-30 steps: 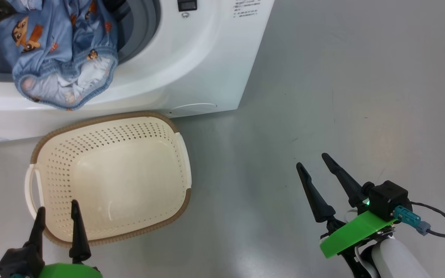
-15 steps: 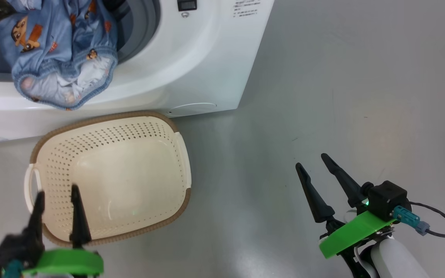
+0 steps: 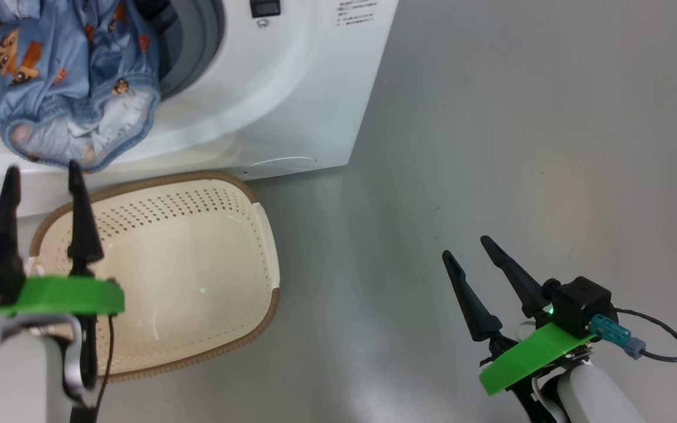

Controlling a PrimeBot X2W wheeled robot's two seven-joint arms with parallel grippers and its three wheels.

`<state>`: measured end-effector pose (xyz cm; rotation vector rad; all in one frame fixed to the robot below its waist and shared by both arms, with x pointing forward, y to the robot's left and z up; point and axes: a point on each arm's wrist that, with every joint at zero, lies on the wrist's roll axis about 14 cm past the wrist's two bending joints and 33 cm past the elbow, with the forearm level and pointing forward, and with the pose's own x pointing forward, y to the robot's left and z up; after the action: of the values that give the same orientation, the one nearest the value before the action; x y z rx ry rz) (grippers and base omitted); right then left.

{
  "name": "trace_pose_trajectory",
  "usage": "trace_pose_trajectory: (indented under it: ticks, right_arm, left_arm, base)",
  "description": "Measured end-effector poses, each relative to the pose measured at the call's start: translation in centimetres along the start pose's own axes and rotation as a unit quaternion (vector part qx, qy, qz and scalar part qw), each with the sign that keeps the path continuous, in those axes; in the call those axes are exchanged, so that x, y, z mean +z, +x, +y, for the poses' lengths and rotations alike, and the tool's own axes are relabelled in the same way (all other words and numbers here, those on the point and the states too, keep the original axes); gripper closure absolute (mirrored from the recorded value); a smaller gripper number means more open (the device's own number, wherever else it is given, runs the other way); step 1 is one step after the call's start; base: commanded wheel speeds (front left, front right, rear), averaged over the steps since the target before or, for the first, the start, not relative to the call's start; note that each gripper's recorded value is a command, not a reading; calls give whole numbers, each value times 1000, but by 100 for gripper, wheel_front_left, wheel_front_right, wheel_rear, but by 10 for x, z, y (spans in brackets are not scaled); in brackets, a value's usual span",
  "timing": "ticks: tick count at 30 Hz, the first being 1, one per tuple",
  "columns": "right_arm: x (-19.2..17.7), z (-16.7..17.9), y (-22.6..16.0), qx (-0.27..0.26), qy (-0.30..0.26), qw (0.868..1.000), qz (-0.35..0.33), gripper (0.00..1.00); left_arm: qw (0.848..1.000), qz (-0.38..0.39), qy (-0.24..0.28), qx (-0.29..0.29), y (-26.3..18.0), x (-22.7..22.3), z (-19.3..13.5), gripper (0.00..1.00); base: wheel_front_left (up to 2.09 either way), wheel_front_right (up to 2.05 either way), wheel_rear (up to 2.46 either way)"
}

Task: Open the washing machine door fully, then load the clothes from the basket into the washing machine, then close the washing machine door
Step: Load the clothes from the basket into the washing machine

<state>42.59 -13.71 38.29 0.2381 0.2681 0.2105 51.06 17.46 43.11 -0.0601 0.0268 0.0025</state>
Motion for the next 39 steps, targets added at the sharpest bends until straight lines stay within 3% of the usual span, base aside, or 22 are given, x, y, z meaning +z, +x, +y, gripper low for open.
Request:
trace_pose_trajectory:
  ticks: [12,21,33,39]
  right_arm:
    - [2,-3,-4,-9,4,1000,-3,0]
    - [-4,-6,-4,-16,7,1000,5,0]
    - [-14,-10,-5,-27,19,999,16,0]
    - [-18,-9,-6,-27,24,999,23,0]
  left_arm:
    - [998,51,22,-39,61,8,-21,0]
    - [987,149,39,-35,81,-24,-22,0]
    - [957,286,38,-21,92,-66,-19,0]
    - [937,343,43,-43,95,-76,-32,0]
  base:
    - [0,0,0]
    - [0,0,0]
    - [0,0,0]
    - [0,0,0]
